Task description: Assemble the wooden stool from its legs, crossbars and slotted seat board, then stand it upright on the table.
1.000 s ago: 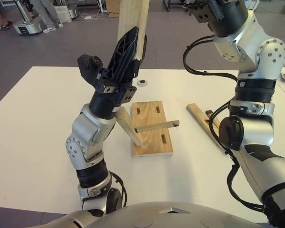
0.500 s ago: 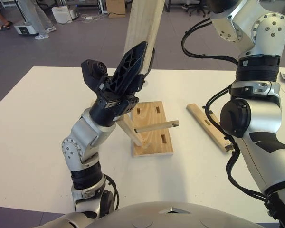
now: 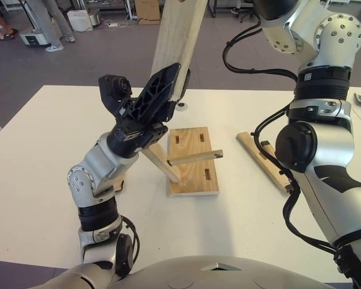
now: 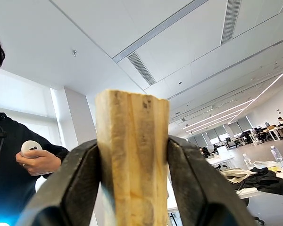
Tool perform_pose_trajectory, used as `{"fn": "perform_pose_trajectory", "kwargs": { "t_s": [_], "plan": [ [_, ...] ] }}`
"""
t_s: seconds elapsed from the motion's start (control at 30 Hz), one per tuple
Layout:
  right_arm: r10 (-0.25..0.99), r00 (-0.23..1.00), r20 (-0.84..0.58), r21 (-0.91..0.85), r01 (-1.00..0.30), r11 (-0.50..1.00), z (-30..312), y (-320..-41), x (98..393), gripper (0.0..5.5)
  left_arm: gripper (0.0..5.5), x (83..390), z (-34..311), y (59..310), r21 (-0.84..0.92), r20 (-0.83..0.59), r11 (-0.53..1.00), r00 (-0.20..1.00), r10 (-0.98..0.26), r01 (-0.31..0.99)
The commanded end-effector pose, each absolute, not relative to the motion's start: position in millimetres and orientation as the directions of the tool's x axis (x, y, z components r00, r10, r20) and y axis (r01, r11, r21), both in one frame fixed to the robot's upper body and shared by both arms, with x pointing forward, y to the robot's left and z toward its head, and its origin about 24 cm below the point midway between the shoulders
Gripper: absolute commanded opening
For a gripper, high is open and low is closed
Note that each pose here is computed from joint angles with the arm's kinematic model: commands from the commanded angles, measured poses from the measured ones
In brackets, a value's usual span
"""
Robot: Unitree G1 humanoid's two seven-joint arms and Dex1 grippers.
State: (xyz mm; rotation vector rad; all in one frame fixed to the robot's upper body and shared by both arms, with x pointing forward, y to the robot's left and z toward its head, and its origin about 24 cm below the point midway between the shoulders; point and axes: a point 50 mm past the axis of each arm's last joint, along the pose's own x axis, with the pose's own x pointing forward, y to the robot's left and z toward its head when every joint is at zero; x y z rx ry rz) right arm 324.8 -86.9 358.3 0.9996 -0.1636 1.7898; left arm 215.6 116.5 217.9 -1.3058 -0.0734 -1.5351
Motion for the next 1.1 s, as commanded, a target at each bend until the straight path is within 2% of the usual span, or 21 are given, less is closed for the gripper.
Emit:
{"fn": "perform_pose_trajectory", "kwargs": {
  "t_s": [0.03, 0.17, 0.2, 0.33, 0.47, 0.53, 0.57, 0.63, 0.7, 0.77, 0.87, 1.0, 1.1],
  "plan": [
    [0.691, -0.195, 0.696, 0.264, -0.825, -0.499, 371.5, -83.6, 312.8, 2.1, 1.02, 216.7, 205.0, 112.9, -0.605, 0.703, -0.416, 0.209, -0.68, 0.679],
    [0.703, -0.158, 0.693, 0.269, -0.848, -0.456, 371.8, -86.0, 313.0, 2.1, 1.02, 222.2, 224.8, 120.5, -0.588, 0.74, -0.347, 0.313, -0.595, 0.73],
    [0.703, -0.148, 0.696, 0.271, -0.852, -0.448, 372.2, -87.5, 313.4, 2.09, 1.39, 221.4, 228.6, 122.2, -0.575, 0.745, -0.337, 0.307, -0.592, 0.745],
    [0.699, -0.128, 0.704, 0.272, -0.86, -0.431, 374.2, -90.7, 314.2, 2.09, 2.0, 225.1, 240.3, 129.6, -0.563, 0.756, -0.295, 0.335, -0.563, 0.772],
    [0.688, -0.093, 0.72, 0.264, -0.88, -0.395, 380.4, -96.5, 316.0, 2.09, 2.61, 228.9, 255.4, 155.5, -0.507, 0.75, -0.192, 0.321, -0.578, 0.84],
    [0.67, -0.039, 0.742, 0.262, -0.902, -0.343, 388.3, -103.8, 319.5, 2.09, 2.63, 228.0, 273.5, 175.7, -0.443, 0.738, -0.099, 0.3, -0.605, 0.891],
    [0.663, 0.007, 0.749, 0.269, -0.917, -0.294, 392.9, -106.3, 321.8, 2.09, 2.63, 226.4, 282.9, 184.6, -0.431, 0.706, -0.018, 0.325, -0.629, 0.902],
    [0.659, 0.123, 0.742, 0.272, -0.954, -0.128, 403.1, -107.5, 324.0, 2.09, 2.63, 229.2, 296.4, 196.0, -0.367, 0.614, 0.277, 0.455, -0.645, 0.888],
    [0.68, 0.241, 0.692, 0.227, -0.967, 0.113, 406.2, -100.8, 322.4, 2.09, 2.63, 237.3, 298.3, 196.4, -0.172, 0.503, 0.569, 0.568, -0.651, 0.804],
    [0.688, 0.306, 0.658, 0.175, -0.951, 0.255, 403.9, -89.6, 320.0, 2.09, 2.63, 242.6, 293.4, 187.7, 0.081, 0.393, 0.676, 0.6, -0.697, 0.733],
    [0.688, 0.347, 0.637, 0.163, -0.933, 0.32, 398.7, -75.4, 318.5, 2.09, 2.63, 255.4, 286.5, 170.4, 0.279, 0.312, 0.666, 0.59, -0.745, 0.692],
    [0.709, 0.363, 0.605, 0.161, -0.928, 0.337, 388.3, -66.0, 320.4, 2.09, 2.63, 260.0, 279.0, 155.6, 0.294, 0.257, 0.538, 0.477, -0.84, 0.79],
    [0.728, 0.35, 0.589, 0.159, -0.934, 0.321, 384.0, -61.8, 318.1, 2.08, 2.63, 266.3, 278.6, 159.6, 0.319, 0.246, 0.535, 0.477, -0.844, 0.782]
  ]
}}
